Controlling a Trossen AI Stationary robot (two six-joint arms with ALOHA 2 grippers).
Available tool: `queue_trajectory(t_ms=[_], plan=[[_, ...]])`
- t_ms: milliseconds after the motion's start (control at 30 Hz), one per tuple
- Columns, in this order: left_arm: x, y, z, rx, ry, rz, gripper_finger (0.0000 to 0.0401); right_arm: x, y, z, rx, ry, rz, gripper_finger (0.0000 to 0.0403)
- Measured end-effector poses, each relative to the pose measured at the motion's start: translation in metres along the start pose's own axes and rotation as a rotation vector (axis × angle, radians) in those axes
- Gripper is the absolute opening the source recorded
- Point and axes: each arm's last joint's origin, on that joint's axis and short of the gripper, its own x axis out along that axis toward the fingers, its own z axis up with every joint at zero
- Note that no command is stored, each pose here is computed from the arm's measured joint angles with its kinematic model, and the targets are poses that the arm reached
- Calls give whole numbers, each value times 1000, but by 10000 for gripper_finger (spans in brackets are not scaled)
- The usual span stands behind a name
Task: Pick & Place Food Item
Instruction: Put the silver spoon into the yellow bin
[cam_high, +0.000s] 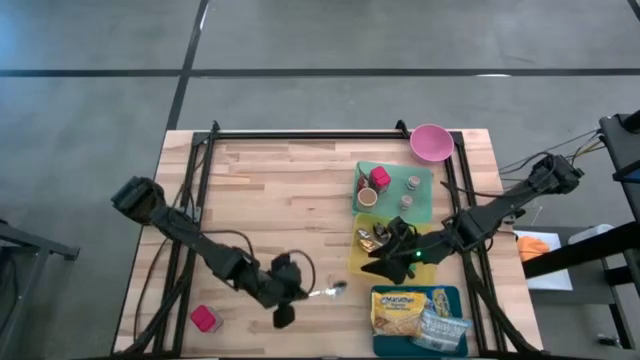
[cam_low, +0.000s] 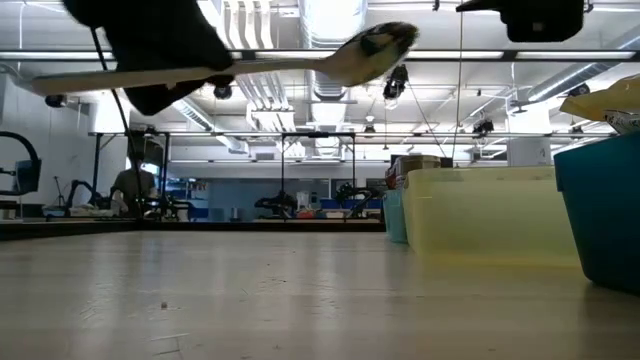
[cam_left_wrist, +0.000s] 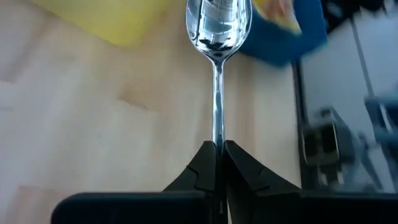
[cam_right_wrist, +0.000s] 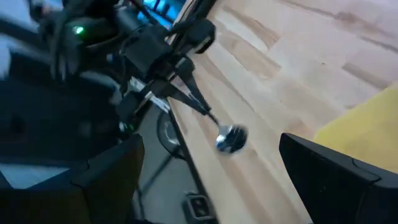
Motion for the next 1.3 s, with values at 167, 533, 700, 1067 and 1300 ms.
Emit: queue_trajectory(t_ms=[167,533,700,1067,1300], plan=[[-18,13,20,-112,-101,92,14,6,2,-9,186,-82,-13,367],[-43,38,56,-260,-292,172,14,34,5,-17,299,-455,8,363],[-44,36,64,-284,-338,121,14,56,1,-18,283,-510,16,363],[-48,32,72,-299,-379,55,14,68,-2,-14,229,-556,4,363],[-50,32,80,-321,-421,22,14,70,-1,-7,206,-548,25,363]])
